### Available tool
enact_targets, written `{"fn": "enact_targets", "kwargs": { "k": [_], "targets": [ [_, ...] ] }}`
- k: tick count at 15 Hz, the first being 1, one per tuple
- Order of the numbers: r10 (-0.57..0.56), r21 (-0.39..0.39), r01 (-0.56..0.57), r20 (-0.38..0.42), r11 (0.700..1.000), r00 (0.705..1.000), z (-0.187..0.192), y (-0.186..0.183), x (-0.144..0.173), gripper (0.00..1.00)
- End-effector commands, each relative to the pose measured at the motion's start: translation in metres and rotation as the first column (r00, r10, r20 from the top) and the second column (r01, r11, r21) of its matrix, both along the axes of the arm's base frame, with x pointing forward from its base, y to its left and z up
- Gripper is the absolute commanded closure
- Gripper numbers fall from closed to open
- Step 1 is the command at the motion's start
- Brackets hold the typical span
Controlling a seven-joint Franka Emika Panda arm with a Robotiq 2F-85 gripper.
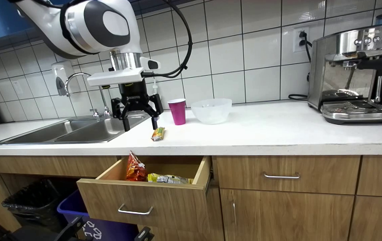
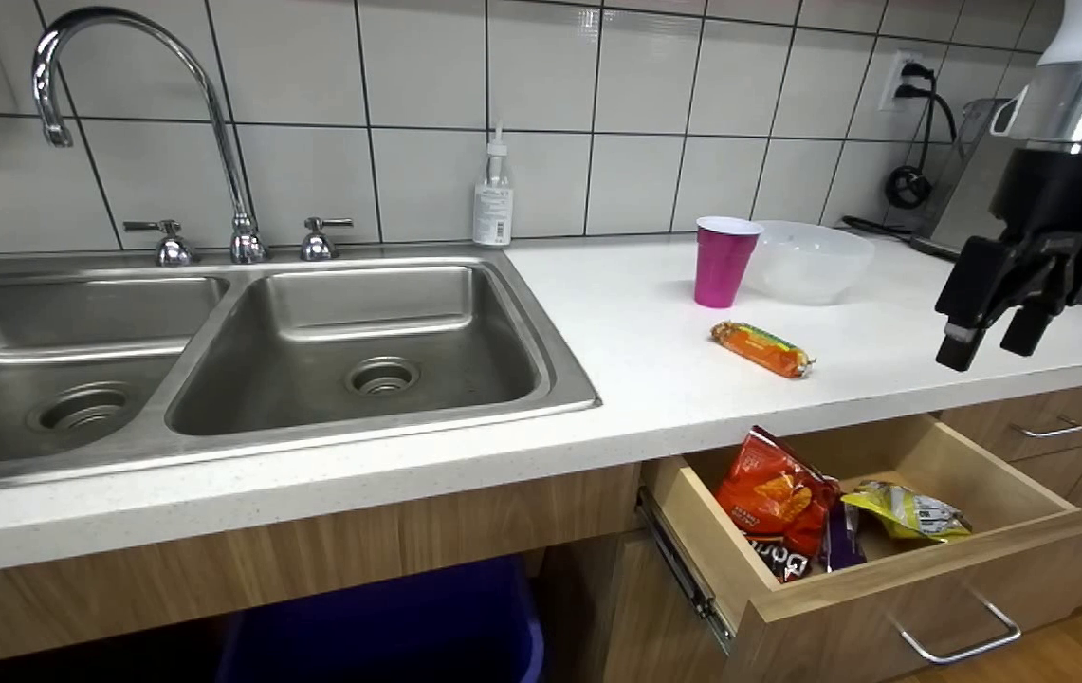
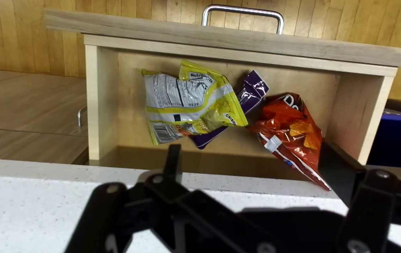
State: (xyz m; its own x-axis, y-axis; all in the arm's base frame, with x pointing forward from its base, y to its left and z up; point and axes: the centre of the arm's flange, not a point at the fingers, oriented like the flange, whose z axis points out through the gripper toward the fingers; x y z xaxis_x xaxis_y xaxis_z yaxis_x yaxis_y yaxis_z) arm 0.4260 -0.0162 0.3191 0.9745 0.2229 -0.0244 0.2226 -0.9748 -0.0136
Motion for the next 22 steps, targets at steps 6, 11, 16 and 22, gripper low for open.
{"fn": "enact_targets", "kwargs": {
  "k": [6,11,16,22],
  "targets": [
    [0.004,0.010,-0.003,-0.047,1.000,0.999,-0.001,-0.001,-0.009,0.00],
    [0.001,-0.003,-0.001,-0.118,1.000,0.993,-0.009,-0.003,-0.027,0.00],
    [0.014,-0.020,-0.017,-0.156,1.000,0.988,-0.023,-0.004,-0.046,0.00],
    [0.039,-0.015,-0.043,-0.205,0.999,0.978,-0.040,-0.003,-0.072,0.00]
  ]
}}
